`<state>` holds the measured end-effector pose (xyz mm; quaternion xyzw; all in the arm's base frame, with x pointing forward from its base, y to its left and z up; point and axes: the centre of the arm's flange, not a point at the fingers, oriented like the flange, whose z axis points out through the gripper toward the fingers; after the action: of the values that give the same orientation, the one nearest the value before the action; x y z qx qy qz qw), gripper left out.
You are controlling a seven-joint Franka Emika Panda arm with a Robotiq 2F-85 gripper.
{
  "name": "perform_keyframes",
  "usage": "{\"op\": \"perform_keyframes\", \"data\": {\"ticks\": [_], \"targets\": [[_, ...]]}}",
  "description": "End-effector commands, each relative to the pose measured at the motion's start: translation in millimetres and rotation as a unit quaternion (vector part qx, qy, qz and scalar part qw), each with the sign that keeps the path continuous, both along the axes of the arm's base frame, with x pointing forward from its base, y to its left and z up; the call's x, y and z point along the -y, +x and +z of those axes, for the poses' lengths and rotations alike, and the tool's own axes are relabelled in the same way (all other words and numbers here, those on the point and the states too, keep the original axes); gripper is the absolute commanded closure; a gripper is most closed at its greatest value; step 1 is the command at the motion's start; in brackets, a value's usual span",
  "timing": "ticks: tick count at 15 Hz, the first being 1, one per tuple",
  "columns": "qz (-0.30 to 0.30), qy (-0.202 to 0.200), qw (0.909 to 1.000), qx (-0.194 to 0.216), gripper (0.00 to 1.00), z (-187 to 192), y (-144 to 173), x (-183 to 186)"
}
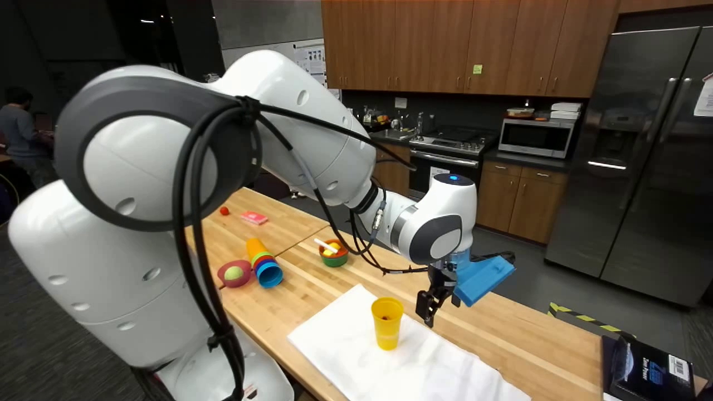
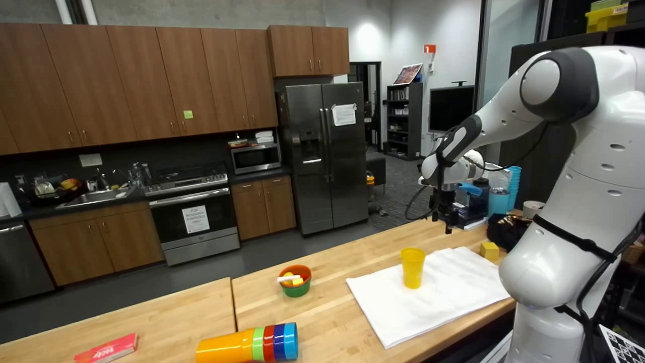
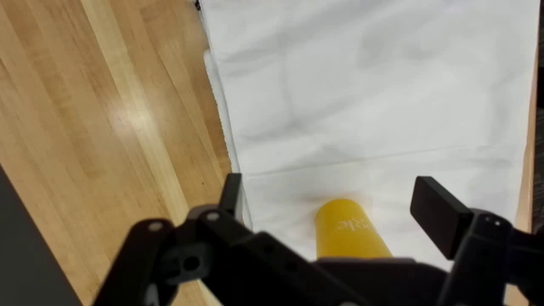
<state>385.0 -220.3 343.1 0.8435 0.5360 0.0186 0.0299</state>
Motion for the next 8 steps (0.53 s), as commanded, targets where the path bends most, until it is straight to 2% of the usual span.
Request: {"op": "perform_keyframes", "data": {"ticks": [1,8], "targets": [[-0.002,0.0,1.0,0.0,0.0,0.0,0.9,1.2],[-0.011,0.002,0.9999,-0.008,0.0,-3.9,3.8,3.3]]}}
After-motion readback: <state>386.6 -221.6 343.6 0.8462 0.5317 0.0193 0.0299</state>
